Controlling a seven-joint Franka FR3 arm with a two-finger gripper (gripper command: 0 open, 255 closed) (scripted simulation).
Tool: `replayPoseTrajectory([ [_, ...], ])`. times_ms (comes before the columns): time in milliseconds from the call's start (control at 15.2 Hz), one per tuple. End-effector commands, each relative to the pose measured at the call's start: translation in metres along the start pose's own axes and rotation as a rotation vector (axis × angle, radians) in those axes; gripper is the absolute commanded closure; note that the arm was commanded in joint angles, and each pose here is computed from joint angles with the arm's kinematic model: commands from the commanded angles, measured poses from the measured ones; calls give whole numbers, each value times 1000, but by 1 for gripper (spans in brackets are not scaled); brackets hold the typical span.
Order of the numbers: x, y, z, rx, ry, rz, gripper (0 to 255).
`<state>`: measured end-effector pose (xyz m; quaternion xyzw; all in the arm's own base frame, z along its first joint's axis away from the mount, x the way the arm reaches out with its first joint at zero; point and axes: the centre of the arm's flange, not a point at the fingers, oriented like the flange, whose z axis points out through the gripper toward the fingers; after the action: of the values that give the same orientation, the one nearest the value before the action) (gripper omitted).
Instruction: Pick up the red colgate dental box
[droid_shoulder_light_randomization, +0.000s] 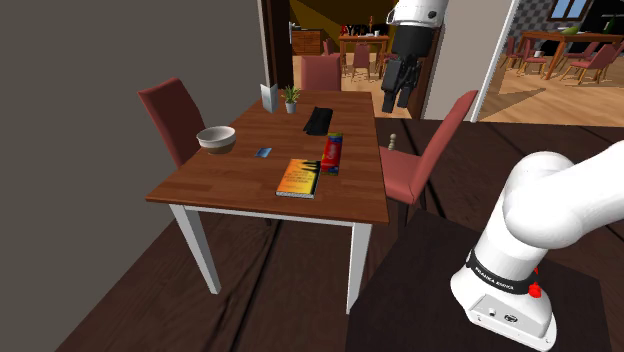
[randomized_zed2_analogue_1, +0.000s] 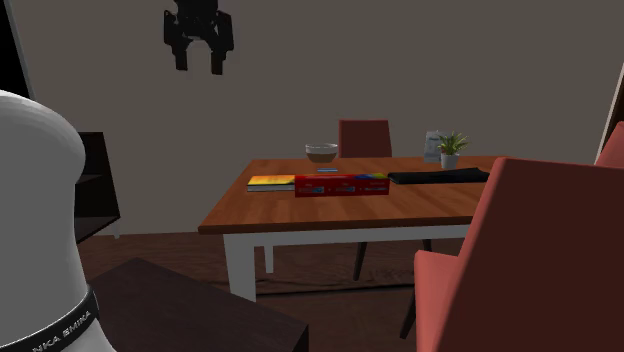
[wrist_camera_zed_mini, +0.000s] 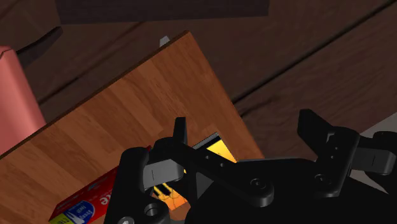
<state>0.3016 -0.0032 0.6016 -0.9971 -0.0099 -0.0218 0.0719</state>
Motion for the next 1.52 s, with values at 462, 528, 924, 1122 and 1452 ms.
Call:
replayPoseTrajectory([
  [462,74,24,48,-26,3,167,0],
  [528,84,28,55,-30,3,191,0],
  [924,143,60,95,-53,6,334,0],
  [1122,170,80,115,-64,7,406,0],
  [1452,213,117,147,-83,9,525,0],
])
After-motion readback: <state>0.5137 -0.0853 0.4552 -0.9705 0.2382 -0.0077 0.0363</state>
